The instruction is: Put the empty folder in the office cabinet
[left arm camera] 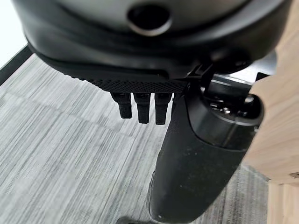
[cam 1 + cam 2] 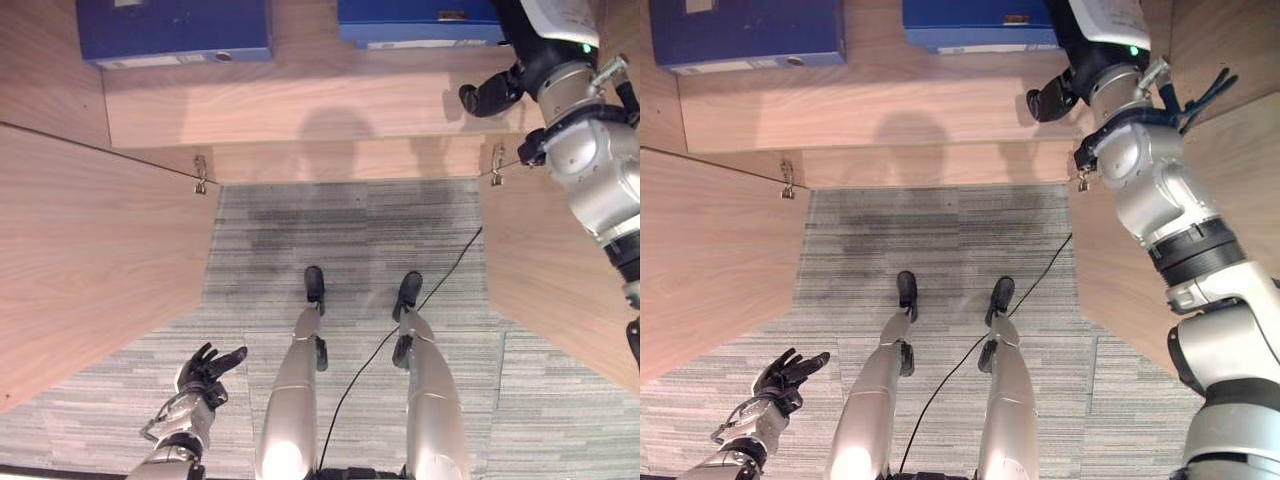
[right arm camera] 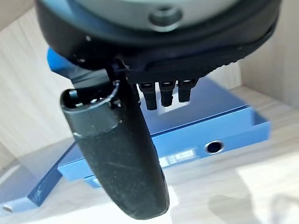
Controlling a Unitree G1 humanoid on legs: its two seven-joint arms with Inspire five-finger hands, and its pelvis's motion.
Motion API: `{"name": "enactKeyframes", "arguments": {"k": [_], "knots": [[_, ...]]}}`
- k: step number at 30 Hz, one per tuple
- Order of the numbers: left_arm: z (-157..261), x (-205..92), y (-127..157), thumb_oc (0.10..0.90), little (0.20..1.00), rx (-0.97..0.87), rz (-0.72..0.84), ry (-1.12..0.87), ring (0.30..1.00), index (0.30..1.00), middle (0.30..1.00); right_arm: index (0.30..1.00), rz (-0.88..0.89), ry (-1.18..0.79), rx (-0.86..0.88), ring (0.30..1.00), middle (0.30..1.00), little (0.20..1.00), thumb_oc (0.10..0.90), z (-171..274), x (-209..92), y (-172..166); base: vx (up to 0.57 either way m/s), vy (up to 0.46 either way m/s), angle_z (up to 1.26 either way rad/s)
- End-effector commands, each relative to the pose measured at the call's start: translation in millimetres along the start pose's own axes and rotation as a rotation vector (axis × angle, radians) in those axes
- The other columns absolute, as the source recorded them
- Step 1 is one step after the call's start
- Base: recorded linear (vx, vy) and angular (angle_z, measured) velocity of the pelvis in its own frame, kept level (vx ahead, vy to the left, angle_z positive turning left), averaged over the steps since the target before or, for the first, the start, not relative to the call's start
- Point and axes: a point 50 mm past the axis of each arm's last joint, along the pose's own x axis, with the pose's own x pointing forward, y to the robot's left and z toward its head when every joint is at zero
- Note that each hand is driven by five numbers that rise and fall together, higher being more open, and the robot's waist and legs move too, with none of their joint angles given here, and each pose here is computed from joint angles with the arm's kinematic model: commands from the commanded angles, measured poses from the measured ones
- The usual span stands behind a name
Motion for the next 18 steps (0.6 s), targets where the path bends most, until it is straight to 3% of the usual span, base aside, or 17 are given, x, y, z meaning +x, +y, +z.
{"name": "enactKeyframes", "arguments": {"k": [1, 14, 18], "knots": [[-30.6, -12.0, 62.4, 0.800, 0.900, 0.104, 0.192, 0.129, 0.900, 0.900, 0.900, 0.900, -0.175, -0.069, -0.033, 0.900, 0.900, 0.900, 0.800, 10.9, 0.4, -18.3, -0.01, 0.051, -0.14], [-31.4, -10.8, 51.0, 0.800, 0.900, 0.120, 0.186, 0.106, 0.900, 0.900, 0.900, 0.900, -0.385, -0.068, -0.219, 0.900, 0.900, 0.900, 0.800, -8.4, -21.3, -24.0, 0.00, 0.005, -0.01], [-39.9, -13.0, 48.8, 0.800, 0.900, 0.127, 0.186, 0.130, 0.900, 0.900, 0.900, 0.900, -0.268, -0.053, -0.160, 0.900, 0.900, 0.900, 0.800, -18.1, -49.6, 15.9, 0.03, -0.009, 0.04]]}}
